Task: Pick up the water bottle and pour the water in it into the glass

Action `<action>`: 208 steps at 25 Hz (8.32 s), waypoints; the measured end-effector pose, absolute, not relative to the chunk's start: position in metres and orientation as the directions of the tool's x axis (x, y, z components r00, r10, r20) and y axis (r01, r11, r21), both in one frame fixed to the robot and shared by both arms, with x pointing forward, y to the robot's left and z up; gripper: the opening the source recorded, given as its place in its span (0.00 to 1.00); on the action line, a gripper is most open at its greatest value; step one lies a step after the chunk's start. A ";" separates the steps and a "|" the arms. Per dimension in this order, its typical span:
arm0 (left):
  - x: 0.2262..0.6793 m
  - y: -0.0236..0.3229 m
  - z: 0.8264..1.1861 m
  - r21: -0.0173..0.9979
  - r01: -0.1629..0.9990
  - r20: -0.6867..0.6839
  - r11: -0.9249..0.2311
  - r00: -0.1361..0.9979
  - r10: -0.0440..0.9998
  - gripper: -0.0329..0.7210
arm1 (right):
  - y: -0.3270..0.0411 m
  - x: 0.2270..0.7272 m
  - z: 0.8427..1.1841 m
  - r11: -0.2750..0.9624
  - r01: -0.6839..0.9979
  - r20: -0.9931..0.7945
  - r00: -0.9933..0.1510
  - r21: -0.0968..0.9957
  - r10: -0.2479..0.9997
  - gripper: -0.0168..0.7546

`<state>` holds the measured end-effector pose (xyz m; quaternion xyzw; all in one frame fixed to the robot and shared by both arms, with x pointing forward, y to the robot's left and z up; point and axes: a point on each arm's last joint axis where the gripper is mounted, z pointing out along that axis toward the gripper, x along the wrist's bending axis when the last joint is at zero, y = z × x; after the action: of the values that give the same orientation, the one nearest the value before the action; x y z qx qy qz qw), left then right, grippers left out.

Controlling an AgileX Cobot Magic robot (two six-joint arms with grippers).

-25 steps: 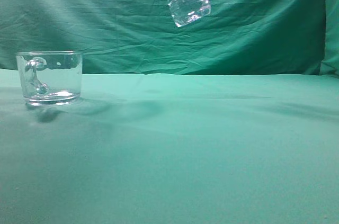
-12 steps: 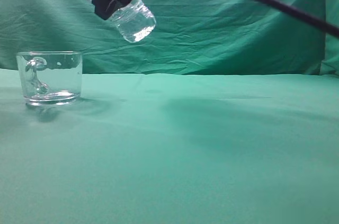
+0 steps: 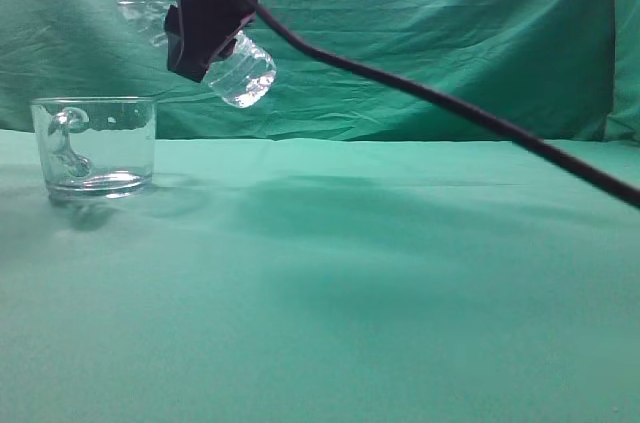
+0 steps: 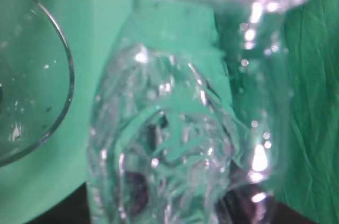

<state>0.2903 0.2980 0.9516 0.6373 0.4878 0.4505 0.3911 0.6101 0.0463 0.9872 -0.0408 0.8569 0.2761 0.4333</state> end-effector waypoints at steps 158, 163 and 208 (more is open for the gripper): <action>0.290 0.298 0.952 0.938 0.269 0.193 -0.219 0.120 0.974 0.04 | -0.207 0.500 0.973 0.168 0.280 -0.007 -0.496 0.945 0.868 0.42; 0.290 0.298 0.952 0.938 0.269 0.193 -0.219 0.120 0.974 0.04 | -0.200 0.516 0.939 0.162 0.226 -0.019 -0.529 0.961 0.848 0.42; 0.290 0.298 0.952 0.938 0.269 0.193 -0.219 0.120 0.974 0.04 | -0.243 0.409 1.099 0.062 -0.008 -0.061 -0.371 0.998 0.927 0.10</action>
<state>0.2903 0.2979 0.9516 0.6378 0.4872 0.4501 0.3915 0.4092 -0.2428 1.0992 0.3818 0.6019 0.5684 0.4109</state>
